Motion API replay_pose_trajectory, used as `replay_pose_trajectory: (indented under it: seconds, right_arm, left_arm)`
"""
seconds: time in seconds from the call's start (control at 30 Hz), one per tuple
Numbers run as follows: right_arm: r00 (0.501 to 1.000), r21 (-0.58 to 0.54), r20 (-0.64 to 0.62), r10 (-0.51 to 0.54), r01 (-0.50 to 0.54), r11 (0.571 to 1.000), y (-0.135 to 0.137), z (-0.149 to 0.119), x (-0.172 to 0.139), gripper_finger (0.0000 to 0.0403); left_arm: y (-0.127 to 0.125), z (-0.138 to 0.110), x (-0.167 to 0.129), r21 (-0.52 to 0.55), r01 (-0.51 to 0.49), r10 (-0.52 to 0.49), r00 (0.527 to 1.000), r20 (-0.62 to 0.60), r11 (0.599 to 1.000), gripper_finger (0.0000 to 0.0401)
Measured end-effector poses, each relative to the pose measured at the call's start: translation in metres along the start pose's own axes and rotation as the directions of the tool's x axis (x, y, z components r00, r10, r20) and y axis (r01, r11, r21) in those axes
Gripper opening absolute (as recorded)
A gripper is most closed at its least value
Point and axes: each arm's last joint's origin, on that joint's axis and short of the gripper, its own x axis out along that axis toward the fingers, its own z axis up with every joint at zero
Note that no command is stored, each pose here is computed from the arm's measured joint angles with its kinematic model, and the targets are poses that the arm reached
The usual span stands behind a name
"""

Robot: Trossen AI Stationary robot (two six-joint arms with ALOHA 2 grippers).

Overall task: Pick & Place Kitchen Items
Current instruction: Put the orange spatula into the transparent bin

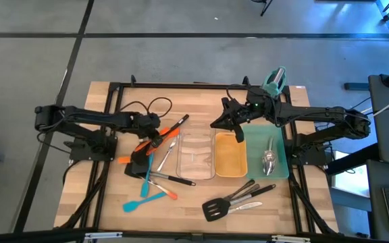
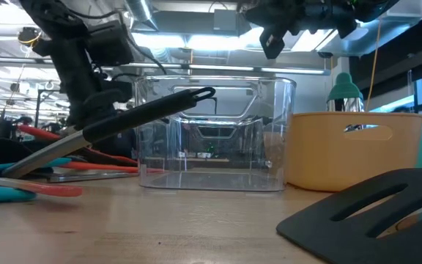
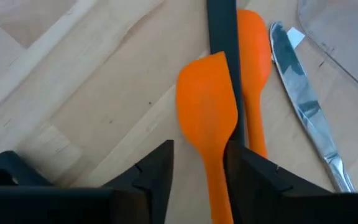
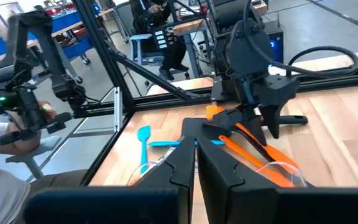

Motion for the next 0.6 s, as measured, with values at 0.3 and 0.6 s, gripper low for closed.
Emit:
replay_pose_trajectory:
  seconds: [0.3,0.6]
  right_arm:
    - [0.999,0.006,-0.003,-0.042,0.042,0.999,-0.001,-0.001,0.0,0.002]
    - [0.999,0.005,-0.001,-0.045,0.045,0.999,-0.001,-0.001,0.0,0.002]
  left_arm:
    - [0.002,-0.005,0.013,0.007,-0.027,0.027,0.994,-0.107,1.0,0.0169]
    - [0.008,-0.003,0.016,-0.006,-0.024,0.023,0.991,-0.13,1.0,0.0117]
